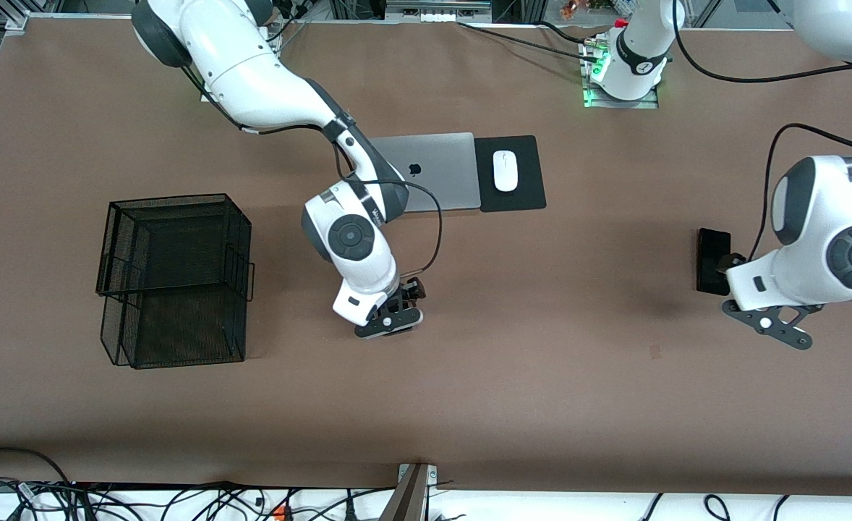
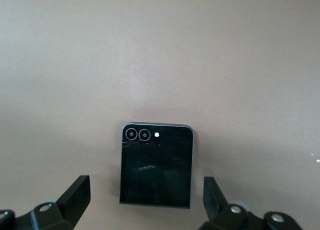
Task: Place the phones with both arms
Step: 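Reach the right gripper to the flip phone while the left gripper returns, then grasp the flip phone with the right gripper while the left grasps the slab phone, then lower the flip phone into the mesh basket and open the right gripper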
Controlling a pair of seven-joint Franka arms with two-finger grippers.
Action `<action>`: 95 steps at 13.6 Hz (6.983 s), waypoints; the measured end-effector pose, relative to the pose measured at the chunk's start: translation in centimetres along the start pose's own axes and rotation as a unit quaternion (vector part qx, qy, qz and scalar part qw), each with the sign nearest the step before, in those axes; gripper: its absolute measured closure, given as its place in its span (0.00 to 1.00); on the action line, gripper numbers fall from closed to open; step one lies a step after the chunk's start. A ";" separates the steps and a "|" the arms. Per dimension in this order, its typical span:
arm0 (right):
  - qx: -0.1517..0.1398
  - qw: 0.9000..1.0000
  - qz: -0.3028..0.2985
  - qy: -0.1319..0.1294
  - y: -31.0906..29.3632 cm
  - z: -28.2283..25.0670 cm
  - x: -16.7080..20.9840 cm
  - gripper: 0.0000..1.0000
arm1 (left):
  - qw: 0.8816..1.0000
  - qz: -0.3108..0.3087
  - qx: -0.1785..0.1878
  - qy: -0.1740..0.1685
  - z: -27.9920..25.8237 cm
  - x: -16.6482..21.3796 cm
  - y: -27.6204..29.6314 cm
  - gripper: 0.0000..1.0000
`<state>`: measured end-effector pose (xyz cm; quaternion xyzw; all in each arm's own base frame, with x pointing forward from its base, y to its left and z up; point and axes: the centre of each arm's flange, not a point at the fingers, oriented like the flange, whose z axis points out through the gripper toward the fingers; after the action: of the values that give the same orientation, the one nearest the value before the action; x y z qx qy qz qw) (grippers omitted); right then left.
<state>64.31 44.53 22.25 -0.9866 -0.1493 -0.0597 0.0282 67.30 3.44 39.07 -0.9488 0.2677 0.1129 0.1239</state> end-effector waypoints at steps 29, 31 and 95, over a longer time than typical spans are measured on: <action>-0.007 1.000 -0.004 0.017 0.8 4.8 -0.4 0.20 | 0.972 -0.184 -0.073 0.124 23.3 -11.4 2.1 0.00; -0.007 1.000 -0.004 0.017 0.8 4.9 -0.4 0.20 | 0.971 -0.189 -0.074 0.127 23.7 -11.5 2.5 0.00; 0.009 0.951 0.273 -0.144 40.0 -30.7 -6.1 0.00 | 0.957 -0.260 -0.089 0.097 9.4 5.0 10.7 0.20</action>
<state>67.12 2.34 50.42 -0.9875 0.1223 0.0941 0.0309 64.38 -5.05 26.95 -0.9992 0.0113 0.0074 0.0375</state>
